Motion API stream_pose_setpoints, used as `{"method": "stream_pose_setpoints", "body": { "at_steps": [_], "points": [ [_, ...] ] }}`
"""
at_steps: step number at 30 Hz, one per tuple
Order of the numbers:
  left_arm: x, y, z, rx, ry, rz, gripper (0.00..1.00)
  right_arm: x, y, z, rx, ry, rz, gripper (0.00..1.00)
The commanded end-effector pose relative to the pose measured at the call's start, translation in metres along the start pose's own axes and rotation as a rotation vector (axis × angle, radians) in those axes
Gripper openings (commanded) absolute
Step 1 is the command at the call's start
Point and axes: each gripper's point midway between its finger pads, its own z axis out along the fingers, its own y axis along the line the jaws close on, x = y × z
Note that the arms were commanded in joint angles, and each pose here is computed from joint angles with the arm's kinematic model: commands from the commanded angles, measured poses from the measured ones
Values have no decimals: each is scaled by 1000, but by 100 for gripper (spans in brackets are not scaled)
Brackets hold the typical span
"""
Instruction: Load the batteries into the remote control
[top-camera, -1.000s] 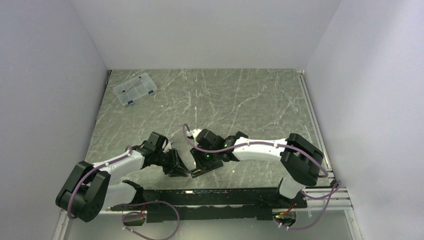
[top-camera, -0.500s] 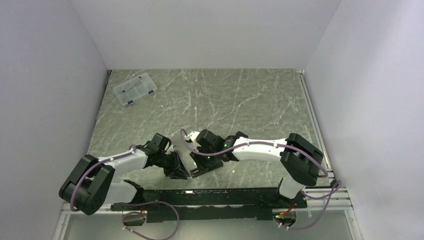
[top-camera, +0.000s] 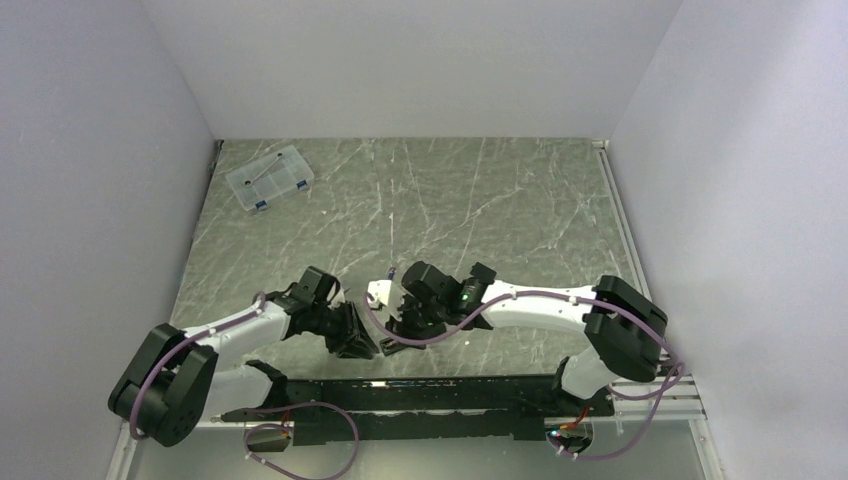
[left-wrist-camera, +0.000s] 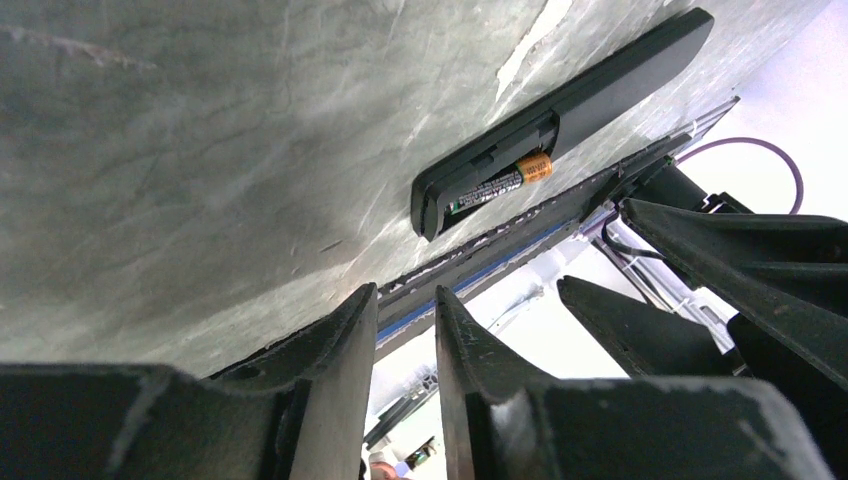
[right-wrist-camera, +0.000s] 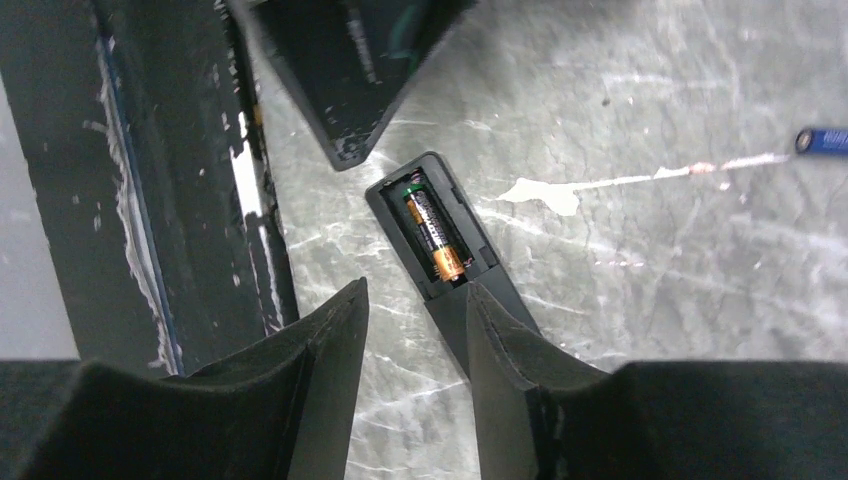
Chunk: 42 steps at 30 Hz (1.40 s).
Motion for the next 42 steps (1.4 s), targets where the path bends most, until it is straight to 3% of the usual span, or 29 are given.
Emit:
{"method": "stream_pose_setpoints", "body": {
  "at_steps": [1,5,13,38,42],
  "points": [
    [2,-1,-8,-3,-23,51,35,-20,5,-8,-53,-97,-301,45],
    [7,1,-13,2,-34,52,37,-10,1,-4,-78,-50,-409,45],
    [13,-2,-21,27,-42,71,39,-3,-5,4,-110,-3,-544,34],
    [16,0,-19,43,-30,70,40,-1,-15,24,-133,41,-534,34],
    [16,1,-17,44,-26,67,40,1,-16,24,-138,47,-528,31]
  ]
}}
